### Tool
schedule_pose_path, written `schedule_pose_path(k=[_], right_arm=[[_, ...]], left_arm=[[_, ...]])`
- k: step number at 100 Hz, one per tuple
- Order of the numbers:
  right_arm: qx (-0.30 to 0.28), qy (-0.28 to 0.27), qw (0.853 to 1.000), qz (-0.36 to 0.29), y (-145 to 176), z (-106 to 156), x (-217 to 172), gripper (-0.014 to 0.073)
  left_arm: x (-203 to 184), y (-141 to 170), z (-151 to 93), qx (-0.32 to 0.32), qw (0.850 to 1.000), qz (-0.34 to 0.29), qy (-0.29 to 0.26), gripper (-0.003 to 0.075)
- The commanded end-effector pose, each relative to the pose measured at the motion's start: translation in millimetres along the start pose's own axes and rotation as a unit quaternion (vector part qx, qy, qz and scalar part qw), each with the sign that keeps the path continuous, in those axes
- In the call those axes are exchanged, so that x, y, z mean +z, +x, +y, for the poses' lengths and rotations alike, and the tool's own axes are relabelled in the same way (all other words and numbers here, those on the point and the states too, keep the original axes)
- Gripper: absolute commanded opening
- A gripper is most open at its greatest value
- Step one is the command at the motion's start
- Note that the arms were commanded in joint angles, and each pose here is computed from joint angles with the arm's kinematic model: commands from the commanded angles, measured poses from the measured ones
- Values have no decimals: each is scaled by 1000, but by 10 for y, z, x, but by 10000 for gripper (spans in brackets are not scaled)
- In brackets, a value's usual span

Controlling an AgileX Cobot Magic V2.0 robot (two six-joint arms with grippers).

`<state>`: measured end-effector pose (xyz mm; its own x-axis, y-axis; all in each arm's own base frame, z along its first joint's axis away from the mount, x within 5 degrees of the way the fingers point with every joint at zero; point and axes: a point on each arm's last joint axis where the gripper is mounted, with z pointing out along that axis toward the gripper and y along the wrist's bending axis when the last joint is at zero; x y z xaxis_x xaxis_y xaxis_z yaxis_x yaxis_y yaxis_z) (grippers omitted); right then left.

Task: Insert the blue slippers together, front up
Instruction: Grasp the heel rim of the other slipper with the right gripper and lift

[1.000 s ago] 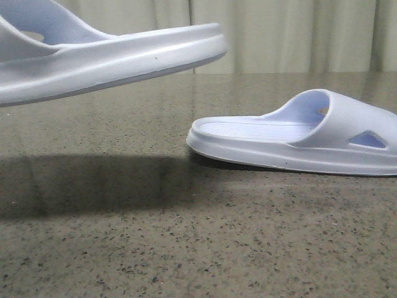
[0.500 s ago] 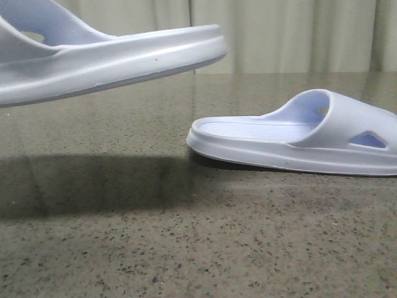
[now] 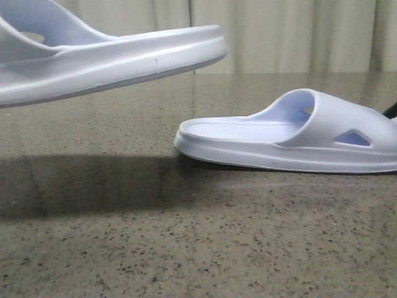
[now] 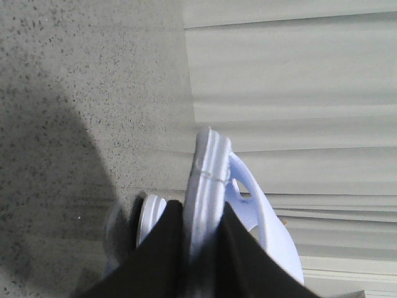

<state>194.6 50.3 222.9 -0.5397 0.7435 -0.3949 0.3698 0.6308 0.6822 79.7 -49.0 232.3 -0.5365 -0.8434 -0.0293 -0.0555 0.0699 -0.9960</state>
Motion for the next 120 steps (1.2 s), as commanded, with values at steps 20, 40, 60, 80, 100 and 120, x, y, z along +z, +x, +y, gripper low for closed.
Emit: schedule_pose_path(k=[20, 40, 60, 80, 100, 120], right_arm=[[1, -15, 1000, -14, -40, 60, 19, -68], [1, -47, 997, -56, -116, 119, 10, -107], [2, -120, 983, -137, -258, 251, -124, -107], [5, -211, 952, -220, -385, 401, -473, -107], [7, -268, 931, -246, -376, 436, -884, -106], [2, -290, 931, -222, -248, 361, -1241, -106]], left_arm=[[4, 21, -112, -14, 1000, 16, 24, 16], [4, 21, -112, -14, 1000, 16, 24, 16], [4, 21, -112, -14, 1000, 16, 24, 16], [4, 21, -112, -14, 1000, 16, 24, 16], [4, 21, -112, -14, 1000, 16, 24, 16], [4, 19, -112, -14, 1000, 15, 23, 16]])
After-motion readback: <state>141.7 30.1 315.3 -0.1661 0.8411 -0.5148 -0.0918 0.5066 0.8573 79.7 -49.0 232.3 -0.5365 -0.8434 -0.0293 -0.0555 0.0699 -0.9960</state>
